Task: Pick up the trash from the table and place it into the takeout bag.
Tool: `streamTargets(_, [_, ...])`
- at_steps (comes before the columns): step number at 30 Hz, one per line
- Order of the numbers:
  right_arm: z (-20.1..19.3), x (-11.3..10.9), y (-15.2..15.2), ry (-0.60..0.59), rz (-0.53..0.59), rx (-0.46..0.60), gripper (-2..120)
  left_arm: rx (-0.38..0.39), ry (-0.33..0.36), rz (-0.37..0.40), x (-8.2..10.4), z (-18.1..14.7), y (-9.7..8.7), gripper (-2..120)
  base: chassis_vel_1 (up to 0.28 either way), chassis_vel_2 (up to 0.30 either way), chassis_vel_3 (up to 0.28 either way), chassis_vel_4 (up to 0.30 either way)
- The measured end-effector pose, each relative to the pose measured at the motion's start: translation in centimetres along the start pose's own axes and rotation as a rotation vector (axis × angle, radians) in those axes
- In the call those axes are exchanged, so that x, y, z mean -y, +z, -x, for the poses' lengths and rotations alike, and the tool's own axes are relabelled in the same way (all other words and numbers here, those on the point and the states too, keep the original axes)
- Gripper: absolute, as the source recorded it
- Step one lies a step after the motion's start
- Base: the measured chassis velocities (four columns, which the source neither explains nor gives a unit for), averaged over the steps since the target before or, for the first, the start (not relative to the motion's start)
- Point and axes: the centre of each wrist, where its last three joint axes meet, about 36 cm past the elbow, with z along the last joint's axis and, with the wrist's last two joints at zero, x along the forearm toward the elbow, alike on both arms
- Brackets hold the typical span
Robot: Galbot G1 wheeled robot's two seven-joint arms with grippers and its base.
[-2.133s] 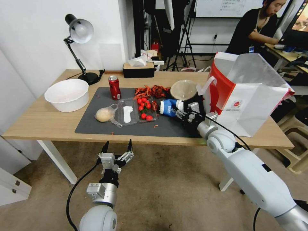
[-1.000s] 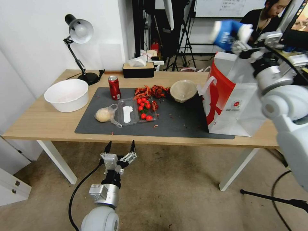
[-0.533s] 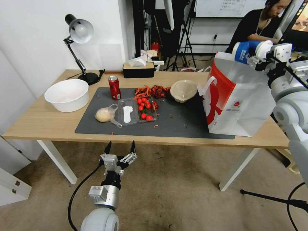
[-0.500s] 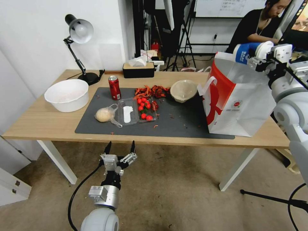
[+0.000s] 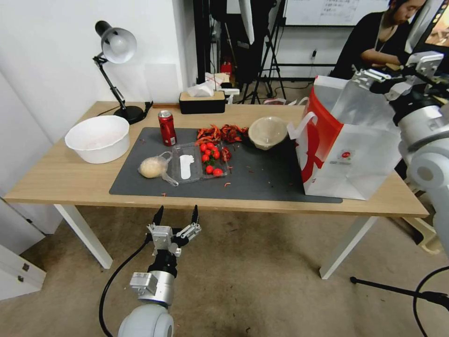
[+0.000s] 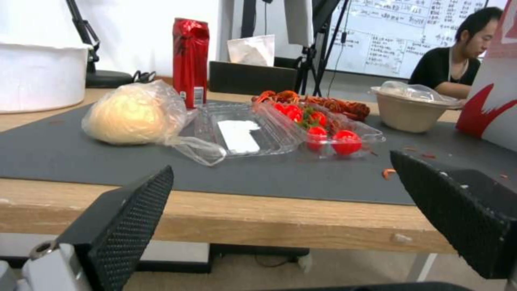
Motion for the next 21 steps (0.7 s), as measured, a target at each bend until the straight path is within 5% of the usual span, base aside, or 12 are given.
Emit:
streamTargets(2, [-0.6,-0.5,0.2,-0.146,0.150,0.120,100,0.003,0.002,0.000,0.0,0.0,-0.1,100,0.000,0.000,0.000,0.000])
streamTargets(7, [-3.0,-2.8,1.9,-0.301,0.285,0.197,100,0.007,0.005,0.000,0.0,0.0,-0.1,100,0.000,0.000,0.000,0.000])
streamTargets(9, [-7.1,-6.5,3.7,-0.364,0.291,0.173,100,0.010,0.003,-0.001,-0.1,0.0,-0.1,100,0.000,0.000,0.000,0.000])
streamTargets(13, [-11.8,-10.5,6.2,-0.359,0.266,0.125,100,0.013,0.003,-0.003,-0.1,0.2,-0.1,100,0.000,0.000,0.000,0.000])
streamTargets(21, [-16.3,-12.6,9.4,-0.274,0.208,0.054,100,0.012,-0.001,-0.002,-0.3,0.3,0.0,100,0.000,0.000,0.000,0.000])
